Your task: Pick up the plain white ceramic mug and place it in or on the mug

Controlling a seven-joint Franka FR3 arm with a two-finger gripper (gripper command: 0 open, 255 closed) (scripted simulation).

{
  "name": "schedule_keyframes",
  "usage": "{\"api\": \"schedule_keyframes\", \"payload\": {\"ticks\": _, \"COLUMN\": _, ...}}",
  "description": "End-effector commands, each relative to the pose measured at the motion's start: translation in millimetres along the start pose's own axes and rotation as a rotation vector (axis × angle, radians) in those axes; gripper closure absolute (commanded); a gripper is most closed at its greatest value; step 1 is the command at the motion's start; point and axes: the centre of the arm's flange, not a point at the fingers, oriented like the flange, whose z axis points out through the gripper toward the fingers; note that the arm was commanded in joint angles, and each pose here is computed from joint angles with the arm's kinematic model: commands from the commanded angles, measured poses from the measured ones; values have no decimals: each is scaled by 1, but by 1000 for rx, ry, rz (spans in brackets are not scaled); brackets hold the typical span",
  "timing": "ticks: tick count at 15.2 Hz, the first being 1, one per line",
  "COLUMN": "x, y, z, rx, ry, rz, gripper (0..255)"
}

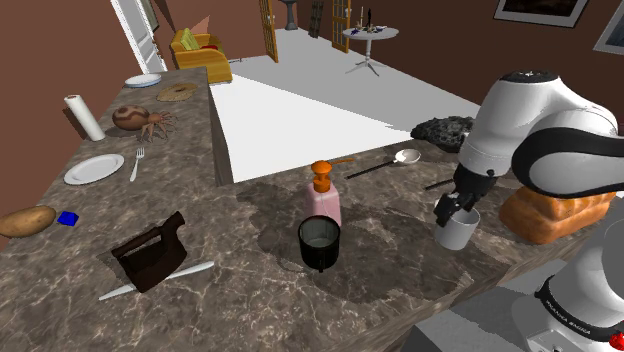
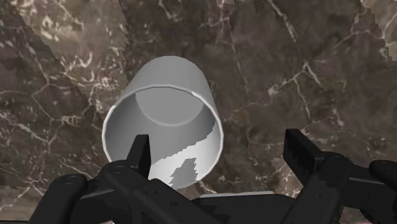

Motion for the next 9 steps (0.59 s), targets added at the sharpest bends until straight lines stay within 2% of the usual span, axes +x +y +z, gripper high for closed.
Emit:
{"api": "schedule_keyframes", "payload": {"ticks": 1, "x": -2, "y": -2, "z": 10, "rx": 2, "ry": -1, "rz": 3, "gripper": 0}}
{"api": "schedule_keyframes", "payload": {"ticks": 6, "x": -2, "y": -2, "z": 35, "rx": 2, "ry": -1, "rz": 3, "gripper": 0}}
{"api": "schedule_keyframes", "payload": {"ticks": 9, "x": -2, "y": -2, "z": 35, "rx": 2, "ry": -1, "rz": 3, "gripper": 0}}
